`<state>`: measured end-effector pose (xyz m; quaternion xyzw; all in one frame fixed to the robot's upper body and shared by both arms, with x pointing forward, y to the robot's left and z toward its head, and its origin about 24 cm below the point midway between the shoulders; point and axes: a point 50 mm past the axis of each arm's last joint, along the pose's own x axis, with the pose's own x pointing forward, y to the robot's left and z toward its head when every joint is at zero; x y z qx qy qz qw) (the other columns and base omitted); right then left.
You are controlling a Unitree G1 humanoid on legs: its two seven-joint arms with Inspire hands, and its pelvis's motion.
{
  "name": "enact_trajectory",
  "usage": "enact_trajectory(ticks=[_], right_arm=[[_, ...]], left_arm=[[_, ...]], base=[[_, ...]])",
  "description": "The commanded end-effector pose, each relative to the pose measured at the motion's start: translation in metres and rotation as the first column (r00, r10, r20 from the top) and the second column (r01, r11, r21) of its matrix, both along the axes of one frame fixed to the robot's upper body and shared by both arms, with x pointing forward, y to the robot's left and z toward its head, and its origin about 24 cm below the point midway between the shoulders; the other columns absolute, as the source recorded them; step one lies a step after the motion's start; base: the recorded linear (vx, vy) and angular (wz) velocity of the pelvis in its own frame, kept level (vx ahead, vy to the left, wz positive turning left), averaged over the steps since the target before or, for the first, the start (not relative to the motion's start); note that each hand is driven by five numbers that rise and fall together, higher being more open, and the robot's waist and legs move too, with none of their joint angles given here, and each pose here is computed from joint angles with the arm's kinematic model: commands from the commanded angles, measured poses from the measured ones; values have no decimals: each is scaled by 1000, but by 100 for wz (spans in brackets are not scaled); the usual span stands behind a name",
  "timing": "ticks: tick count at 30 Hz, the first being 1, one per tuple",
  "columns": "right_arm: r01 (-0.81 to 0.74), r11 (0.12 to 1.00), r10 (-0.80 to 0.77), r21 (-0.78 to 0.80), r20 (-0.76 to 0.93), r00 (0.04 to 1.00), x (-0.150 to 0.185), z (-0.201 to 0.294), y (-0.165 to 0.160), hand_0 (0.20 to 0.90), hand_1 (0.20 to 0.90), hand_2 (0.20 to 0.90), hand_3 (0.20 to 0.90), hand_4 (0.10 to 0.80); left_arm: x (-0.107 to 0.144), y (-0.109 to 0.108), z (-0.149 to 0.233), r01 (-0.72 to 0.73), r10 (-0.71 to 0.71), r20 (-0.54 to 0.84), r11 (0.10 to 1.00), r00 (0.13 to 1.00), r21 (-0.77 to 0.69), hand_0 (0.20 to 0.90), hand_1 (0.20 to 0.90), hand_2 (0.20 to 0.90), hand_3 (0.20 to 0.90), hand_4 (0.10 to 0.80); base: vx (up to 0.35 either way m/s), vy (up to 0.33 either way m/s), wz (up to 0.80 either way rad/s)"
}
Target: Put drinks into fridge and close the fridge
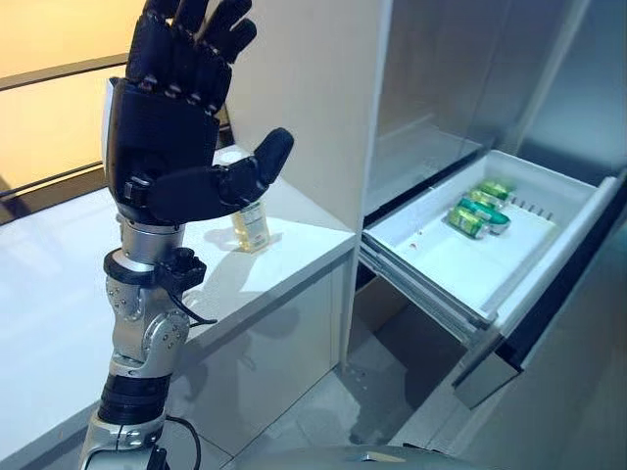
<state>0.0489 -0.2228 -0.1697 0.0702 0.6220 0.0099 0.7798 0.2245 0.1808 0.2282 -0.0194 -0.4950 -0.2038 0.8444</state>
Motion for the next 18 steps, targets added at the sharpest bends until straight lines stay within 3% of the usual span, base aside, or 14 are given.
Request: enact_trajectory(ticks=[1,9,18], right_arm=[[-45,996,48,75,-38,998,-3,-5,29,900,900,900,900,800],[-62,996,64,61,-35,997,8,-4,25,900,900,900,900,800],[-81,996,83,42,-51,995,8,-2,16,900,900,900,900,800]], left_arm=[[3,-1,34,-90,92,90,995,992,-31,900,900,900,900,800],[23,12,12,-212,201,-143,975,969,-72,900,900,900,900,800],[35,26,-1,-312,281,-251,945,926,-94,900,900,900,900,800]], base=[[-11,-8,23],[-11,8,14],[9,14,4]])
